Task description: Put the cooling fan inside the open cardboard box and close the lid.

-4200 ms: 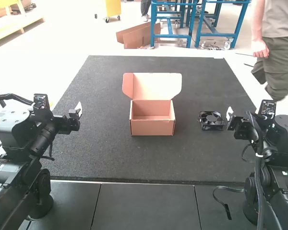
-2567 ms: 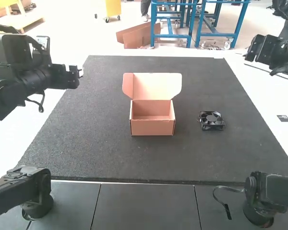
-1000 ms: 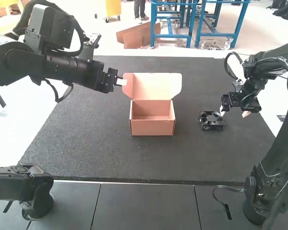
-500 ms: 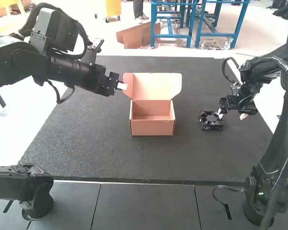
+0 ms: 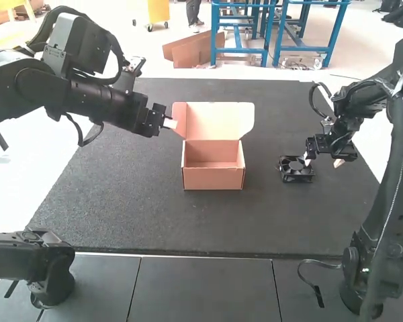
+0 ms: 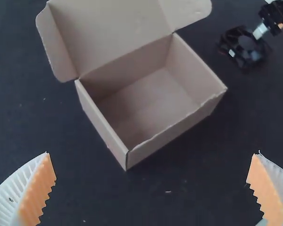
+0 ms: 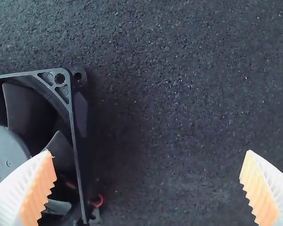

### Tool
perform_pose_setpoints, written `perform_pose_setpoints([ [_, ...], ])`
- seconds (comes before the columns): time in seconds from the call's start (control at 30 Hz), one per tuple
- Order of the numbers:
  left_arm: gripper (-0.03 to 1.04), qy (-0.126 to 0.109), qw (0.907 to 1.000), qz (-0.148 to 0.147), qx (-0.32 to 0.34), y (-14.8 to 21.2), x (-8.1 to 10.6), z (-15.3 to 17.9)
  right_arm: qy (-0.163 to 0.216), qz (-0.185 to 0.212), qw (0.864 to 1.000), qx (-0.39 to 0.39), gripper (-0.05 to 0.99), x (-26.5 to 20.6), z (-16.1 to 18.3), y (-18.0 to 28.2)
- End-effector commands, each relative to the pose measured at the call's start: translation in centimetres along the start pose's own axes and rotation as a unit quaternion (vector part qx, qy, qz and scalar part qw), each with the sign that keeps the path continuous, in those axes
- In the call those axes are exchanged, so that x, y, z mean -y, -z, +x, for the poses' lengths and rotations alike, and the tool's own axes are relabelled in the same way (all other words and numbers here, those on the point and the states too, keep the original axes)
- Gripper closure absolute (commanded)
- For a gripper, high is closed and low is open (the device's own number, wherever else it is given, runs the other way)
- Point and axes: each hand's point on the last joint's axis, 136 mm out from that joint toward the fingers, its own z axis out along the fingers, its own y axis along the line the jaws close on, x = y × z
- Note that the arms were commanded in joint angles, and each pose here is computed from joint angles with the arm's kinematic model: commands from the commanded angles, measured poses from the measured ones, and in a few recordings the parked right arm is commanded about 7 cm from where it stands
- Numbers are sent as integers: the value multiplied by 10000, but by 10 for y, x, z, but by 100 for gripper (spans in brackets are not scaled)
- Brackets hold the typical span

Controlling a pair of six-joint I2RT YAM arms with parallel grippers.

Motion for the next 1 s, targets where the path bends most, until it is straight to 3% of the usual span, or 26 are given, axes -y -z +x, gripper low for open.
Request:
perform_pose_setpoints([
  [0.0,5,2,9999,99,19,0,5,0,-89,38,9999,-87,3,4,-1,-7],
  [0.3,5,7,10000,92,12,0,4,1,-92,34,9979,-645,4,3,26,-15],
  [0.37,5,6,10000,94,27,0,4,0,-95,20,9972,-736,9,2,32,-18],
  [0.43,5,6,10000,94,27,0,4,0,-115,-4,9963,-848,20,1,39,-22],
  [0.53,5,11,10000,87,20,0,4,0,-159,-115,9954,-938,49,-3,45,-26],
  [0.73,5,19,10000,61,46,0,2,-1,-290,-281,9963,-754,95,-12,45,-36],
  [0.97,5,-2,9999,-123,-54,-5,-5,7,-634,-503,9962,-321,95,-25,20,-16],
])
